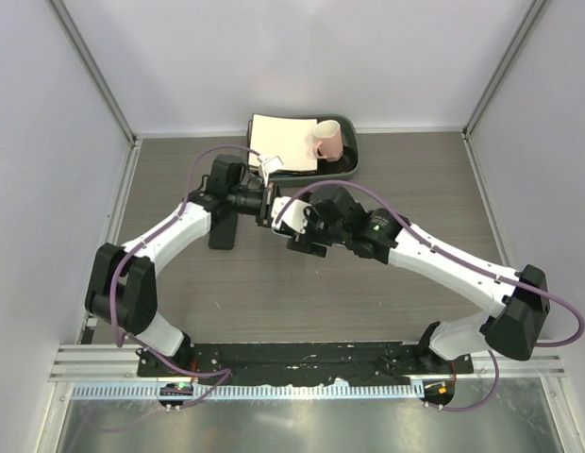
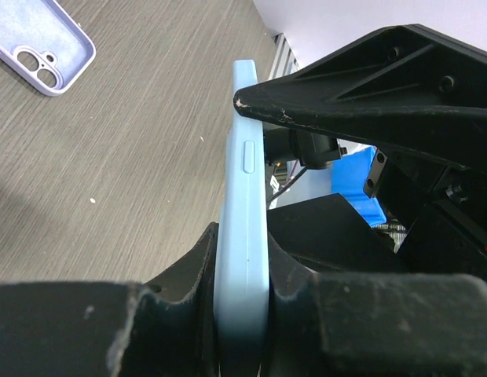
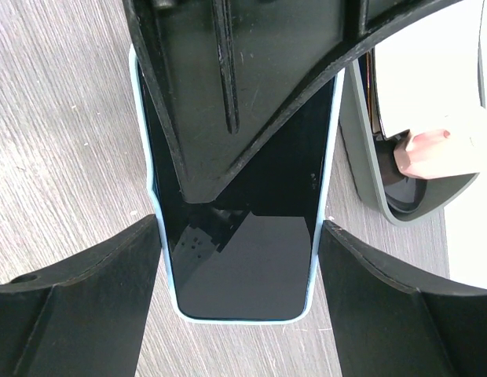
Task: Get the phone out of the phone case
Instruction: Remove the phone case from the phone.
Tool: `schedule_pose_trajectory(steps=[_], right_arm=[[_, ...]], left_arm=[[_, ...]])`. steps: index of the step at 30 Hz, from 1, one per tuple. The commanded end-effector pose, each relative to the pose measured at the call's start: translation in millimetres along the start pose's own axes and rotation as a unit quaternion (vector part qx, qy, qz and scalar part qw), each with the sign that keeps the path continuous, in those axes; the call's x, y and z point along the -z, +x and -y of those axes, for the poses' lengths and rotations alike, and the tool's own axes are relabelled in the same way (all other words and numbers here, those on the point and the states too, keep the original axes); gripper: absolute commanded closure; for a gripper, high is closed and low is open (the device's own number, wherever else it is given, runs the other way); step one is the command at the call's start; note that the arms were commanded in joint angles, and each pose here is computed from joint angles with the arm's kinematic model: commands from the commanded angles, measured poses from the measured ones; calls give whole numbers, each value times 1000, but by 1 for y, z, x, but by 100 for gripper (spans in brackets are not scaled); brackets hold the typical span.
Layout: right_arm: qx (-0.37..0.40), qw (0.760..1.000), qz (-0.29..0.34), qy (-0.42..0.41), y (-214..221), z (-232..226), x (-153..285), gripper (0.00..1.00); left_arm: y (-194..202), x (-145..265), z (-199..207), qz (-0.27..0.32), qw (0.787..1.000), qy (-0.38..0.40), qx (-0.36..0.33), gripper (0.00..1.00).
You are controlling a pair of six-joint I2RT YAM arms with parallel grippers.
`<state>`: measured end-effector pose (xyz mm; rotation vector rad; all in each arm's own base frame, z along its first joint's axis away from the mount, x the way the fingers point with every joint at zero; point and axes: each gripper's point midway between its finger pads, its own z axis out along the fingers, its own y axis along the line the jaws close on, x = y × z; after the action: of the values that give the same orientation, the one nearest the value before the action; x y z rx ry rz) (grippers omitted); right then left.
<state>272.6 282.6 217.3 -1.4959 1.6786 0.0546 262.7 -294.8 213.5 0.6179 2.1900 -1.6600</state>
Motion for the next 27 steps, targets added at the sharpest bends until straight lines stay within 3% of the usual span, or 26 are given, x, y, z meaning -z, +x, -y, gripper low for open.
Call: schedule_pose_trajectory(steps=[1,3,4,13,18,23,26,27], right_arm=[[-31,995,81,55,-37,42,45,22],[-57,992,99,59,-38,56,62,12],[-64,990,123,25,-44,50,68,11],[-141,962,232,21,-50,73,143,4],[-224,929,294,14,-63,80,164,19],[-301,888,346,-23,-75,92,162,23],[-356,852,376,-76,-84,98,161,28],[-365,836,398,-98,-93,100,168,32]], left_arm=[[-9,14,25,19,997,20,-65,100],[-13,20,30,27,996,24,-78,100],[-15,22,35,32,995,28,-90,100],[-38,44,91,49,972,72,-216,100],[-50,53,124,89,953,99,-274,100],[-58,59,146,143,942,131,-273,100],[-68,60,146,177,946,125,-241,100],[-69,62,152,191,937,134,-259,100]])
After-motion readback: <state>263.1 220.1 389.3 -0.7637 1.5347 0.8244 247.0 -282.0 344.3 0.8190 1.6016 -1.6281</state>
